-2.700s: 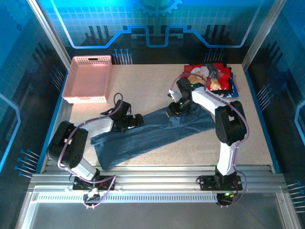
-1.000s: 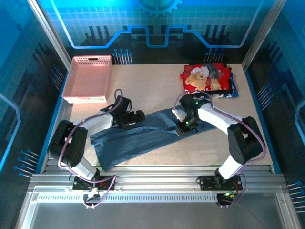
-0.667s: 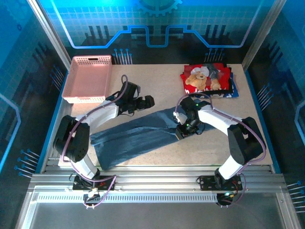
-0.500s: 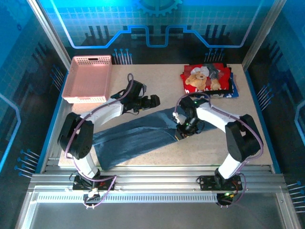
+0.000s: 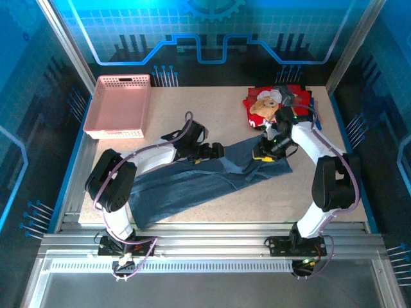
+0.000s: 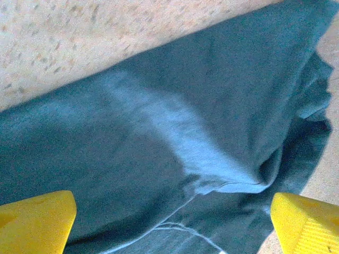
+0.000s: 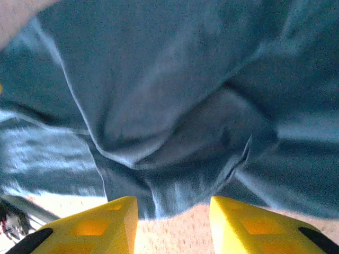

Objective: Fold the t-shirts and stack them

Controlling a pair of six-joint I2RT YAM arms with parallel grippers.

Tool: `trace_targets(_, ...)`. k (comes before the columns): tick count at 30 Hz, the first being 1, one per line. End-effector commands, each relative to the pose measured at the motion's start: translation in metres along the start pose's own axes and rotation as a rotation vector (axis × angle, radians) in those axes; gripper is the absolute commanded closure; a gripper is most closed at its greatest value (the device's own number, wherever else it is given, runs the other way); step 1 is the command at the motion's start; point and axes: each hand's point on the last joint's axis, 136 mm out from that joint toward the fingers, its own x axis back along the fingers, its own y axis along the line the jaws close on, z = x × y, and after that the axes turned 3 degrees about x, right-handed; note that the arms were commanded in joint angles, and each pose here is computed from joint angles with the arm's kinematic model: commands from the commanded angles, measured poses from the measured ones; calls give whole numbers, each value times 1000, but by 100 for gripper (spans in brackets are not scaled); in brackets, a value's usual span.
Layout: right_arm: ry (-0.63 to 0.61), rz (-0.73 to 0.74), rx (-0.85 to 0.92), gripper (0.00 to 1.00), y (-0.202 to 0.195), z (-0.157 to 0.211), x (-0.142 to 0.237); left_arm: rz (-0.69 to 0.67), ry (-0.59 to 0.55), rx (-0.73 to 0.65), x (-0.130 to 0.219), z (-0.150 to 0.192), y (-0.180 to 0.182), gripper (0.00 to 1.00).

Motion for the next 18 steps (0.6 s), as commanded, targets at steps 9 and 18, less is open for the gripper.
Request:
trace_targets(9, -26, 49, -8, 54, -24, -47, -26, -48, 37, 145, -15, 18, 30, 8)
trace_targets(18, 28, 57, -46, 55, -32, -51, -42, -103, 36, 165, -19, 25, 50, 8)
